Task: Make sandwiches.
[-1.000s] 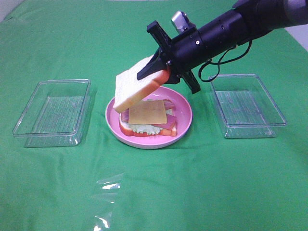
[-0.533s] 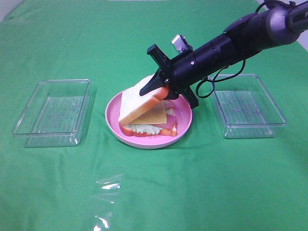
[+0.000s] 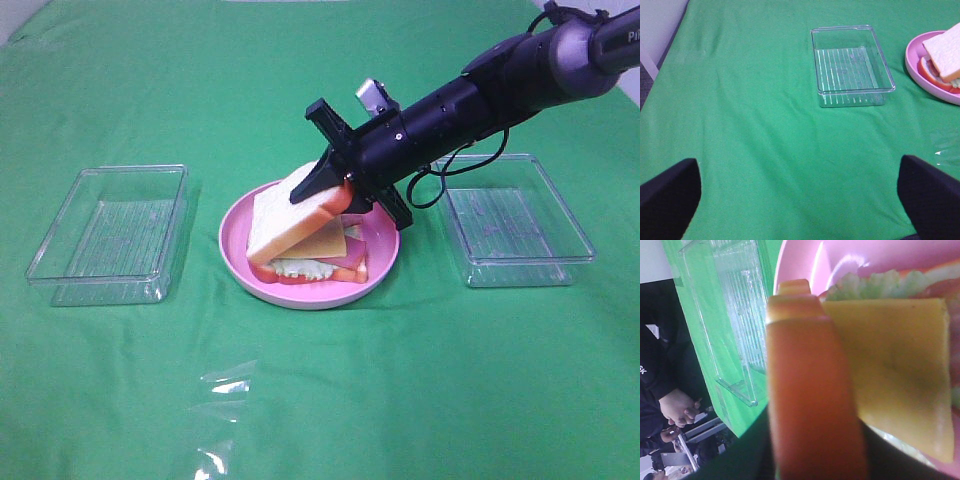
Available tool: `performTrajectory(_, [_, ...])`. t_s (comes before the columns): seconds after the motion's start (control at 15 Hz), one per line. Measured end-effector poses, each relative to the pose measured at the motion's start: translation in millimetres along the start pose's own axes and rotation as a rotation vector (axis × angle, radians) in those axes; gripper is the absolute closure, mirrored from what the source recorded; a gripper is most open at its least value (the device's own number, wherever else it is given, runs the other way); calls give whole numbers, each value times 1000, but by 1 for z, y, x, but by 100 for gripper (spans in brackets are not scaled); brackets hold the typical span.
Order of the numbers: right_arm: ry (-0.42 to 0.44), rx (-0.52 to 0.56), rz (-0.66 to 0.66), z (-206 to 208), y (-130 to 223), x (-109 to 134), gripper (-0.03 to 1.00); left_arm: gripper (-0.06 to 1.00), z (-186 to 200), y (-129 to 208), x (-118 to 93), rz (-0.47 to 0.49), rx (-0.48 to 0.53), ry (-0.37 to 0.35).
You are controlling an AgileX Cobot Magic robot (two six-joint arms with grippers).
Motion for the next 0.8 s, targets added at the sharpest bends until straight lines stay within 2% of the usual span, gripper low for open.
performTrajectory(0.07, [9, 1, 7, 0, 0, -2, 49, -5, 0, 0, 0, 0, 0, 0])
performTrajectory(0.13, [39, -1, 39, 2, 1, -5, 30, -5, 0, 0, 0, 0, 0, 0])
performTrajectory(0.27, [100, -10, 113, 11, 4, -9, 17, -5, 0, 0, 0, 0, 0, 0])
performTrajectory(0.47, [173, -41, 204, 28, 7, -6, 14, -5, 0, 0, 0, 0, 0, 0])
performTrajectory(0.6, [256, -80, 242, 47, 8, -8, 13, -5, 0, 0, 0, 0, 0, 0])
performTrajectory(0.73, [360, -151, 246, 72, 8, -10, 13, -5, 0, 0, 0, 0, 0, 0])
performTrajectory(0.8, [479, -223, 261, 102, 9, -14, 13, -5, 0, 0, 0, 0, 0, 0])
Point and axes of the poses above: a point on each arm's last joint axis where the gripper is mounted, z pointing back along that axis away from the gripper, x along the wrist's bending axis when the last joint is at zero, y = z × x, the point moved 10 cm from there along -z, pointing out along that axis toward the gripper, and after that the axes turned 13 degrees about -z, right-handed, at the moved point
